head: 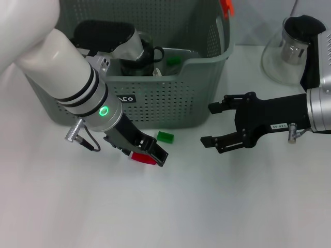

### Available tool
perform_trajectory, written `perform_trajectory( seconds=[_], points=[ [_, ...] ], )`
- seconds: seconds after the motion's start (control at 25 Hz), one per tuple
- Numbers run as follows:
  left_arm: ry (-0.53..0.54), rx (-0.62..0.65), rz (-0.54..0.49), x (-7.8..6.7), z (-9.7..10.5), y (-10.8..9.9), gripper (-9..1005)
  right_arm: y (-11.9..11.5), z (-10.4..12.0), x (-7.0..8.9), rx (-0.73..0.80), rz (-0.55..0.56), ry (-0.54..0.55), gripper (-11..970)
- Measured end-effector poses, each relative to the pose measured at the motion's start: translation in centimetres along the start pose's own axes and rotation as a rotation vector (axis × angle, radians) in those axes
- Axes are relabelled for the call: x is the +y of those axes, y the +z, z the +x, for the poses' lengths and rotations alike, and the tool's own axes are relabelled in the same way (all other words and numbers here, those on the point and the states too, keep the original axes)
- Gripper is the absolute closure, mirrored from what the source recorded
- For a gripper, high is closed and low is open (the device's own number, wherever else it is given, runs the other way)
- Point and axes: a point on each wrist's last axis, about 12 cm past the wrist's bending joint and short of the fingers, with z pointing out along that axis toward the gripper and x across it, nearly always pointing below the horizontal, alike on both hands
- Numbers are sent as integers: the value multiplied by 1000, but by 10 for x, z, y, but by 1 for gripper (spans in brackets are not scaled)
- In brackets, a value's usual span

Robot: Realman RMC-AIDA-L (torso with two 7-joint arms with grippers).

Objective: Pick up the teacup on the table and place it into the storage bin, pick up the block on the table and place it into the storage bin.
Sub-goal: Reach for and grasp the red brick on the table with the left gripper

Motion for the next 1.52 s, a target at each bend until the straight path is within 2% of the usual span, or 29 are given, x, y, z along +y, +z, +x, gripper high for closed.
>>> perform_trajectory(
  seconds=[0.48, 0.92, 1.2, 1.52],
  points=[
    [31, -13, -25, -4, -3, 10, 89, 2, -3, -1, 3, 2, -15, 45],
    [49, -24, -83, 2, -3, 19, 91, 1, -2, -2, 5, 6, -15, 47],
    [91, -19, -102, -4, -3, 25, 91, 1, -3, -2, 4, 8, -12, 47],
    [141, -9, -134, -6, -3, 22, 90, 0, -3, -3, 2, 10, -12, 46]
  ],
)
